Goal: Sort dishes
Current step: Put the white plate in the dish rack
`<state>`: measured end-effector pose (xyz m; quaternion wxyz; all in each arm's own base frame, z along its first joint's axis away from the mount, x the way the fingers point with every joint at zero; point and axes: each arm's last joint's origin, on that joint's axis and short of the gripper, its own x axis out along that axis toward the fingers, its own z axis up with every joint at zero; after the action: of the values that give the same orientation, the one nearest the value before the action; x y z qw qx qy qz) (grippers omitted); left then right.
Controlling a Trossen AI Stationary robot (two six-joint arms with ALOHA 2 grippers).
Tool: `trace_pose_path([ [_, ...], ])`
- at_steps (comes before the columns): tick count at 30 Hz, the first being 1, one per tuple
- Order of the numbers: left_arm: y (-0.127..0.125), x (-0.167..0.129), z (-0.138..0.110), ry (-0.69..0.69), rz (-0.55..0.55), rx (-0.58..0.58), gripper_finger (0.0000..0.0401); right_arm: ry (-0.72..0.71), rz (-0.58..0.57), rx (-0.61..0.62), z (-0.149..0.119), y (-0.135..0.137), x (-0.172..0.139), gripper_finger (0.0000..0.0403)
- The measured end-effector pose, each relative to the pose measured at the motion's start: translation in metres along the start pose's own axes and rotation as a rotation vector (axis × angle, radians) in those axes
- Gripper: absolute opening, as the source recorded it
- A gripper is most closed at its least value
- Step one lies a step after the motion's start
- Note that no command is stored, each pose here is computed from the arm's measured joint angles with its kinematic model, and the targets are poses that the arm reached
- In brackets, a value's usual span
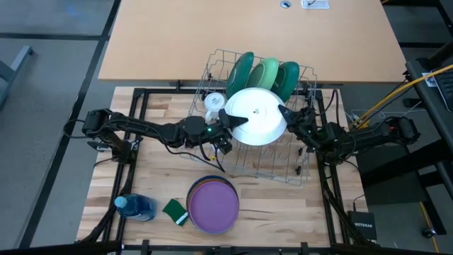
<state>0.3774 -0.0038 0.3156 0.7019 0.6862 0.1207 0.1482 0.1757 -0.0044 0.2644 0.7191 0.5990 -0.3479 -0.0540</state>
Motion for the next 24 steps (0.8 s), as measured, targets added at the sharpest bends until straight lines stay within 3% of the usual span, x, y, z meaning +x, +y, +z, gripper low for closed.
trace_pose_path([
  [10,0.004,0.0,-0.001,0.035,0.039,0.033,0.0118,0.015,0.076,-0.017,0.001,0.006,-0.001,0.0062],
  [24,0.011,-0.001,-0.003,0.118,0.077,0.239,0.0118,0.102,0.136,-0.03,0.0,0.009,-0.001,0.0053],
])
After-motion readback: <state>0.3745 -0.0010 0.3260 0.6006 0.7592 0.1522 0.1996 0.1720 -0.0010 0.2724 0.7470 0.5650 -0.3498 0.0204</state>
